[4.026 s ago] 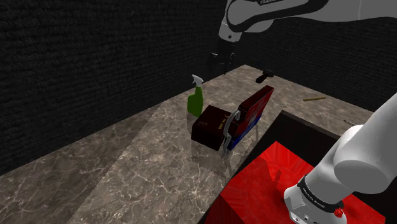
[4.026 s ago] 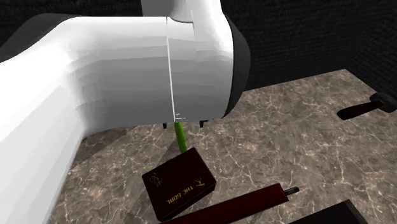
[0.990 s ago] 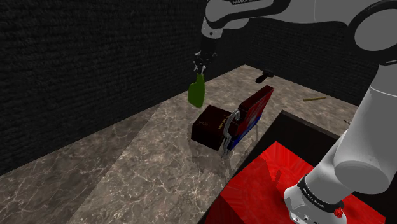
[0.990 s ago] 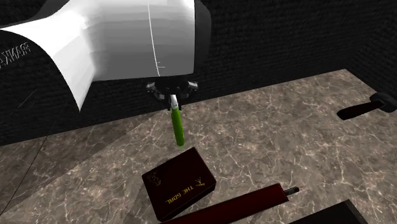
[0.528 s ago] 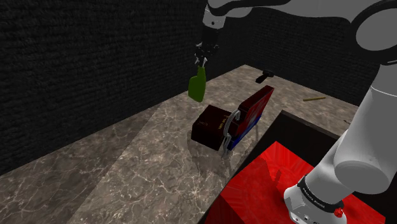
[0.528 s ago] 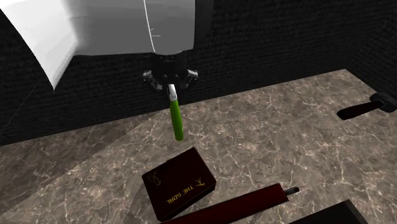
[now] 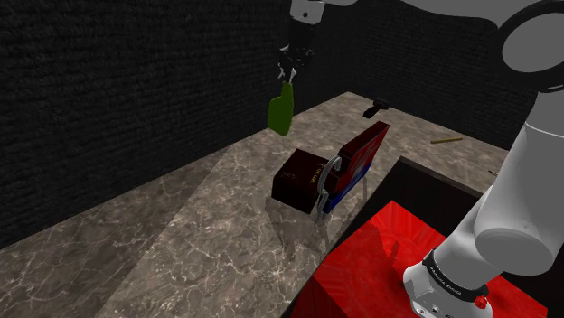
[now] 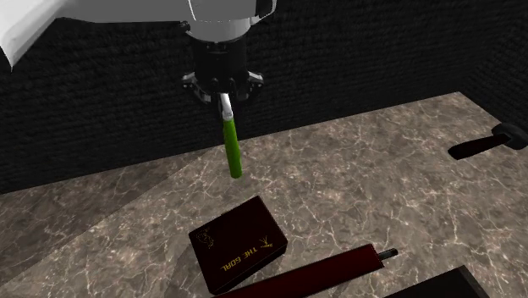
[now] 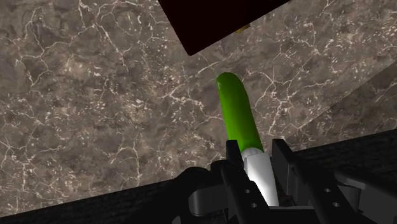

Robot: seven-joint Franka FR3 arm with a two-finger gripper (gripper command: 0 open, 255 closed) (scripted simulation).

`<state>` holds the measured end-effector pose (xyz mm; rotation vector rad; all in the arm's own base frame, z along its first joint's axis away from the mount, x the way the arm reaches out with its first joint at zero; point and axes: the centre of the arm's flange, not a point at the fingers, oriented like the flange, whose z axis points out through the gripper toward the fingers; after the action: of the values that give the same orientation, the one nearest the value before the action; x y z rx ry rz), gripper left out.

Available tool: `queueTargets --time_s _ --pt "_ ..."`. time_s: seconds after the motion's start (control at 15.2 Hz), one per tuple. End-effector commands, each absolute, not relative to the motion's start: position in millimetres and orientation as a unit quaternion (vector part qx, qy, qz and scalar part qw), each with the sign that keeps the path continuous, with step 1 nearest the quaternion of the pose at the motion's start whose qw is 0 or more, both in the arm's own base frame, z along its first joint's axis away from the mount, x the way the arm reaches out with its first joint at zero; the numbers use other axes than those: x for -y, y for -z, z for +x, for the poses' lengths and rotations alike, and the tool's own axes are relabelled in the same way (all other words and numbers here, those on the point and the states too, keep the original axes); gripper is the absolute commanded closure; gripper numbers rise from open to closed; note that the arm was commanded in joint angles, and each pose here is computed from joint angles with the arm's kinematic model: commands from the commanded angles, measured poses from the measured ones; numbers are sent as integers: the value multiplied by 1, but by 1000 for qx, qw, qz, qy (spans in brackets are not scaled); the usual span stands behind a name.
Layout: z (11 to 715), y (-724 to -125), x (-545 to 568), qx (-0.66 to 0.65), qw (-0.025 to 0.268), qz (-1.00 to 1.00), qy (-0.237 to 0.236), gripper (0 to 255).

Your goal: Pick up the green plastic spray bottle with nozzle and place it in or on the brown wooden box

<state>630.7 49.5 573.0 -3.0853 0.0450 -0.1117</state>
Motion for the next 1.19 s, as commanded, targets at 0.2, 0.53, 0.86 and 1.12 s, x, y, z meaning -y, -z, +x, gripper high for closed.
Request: queueTargets --time_s 0.2,0.53,0.86,1.12 --pt "620 -598 -50 -15 27 -999 36 255" --pt "564 -632 -56 -15 27 -999 36 255" --pt "507 -665 -61 -15 27 -999 36 255" --pt "471 -682 -64 -15 27 -999 36 255"
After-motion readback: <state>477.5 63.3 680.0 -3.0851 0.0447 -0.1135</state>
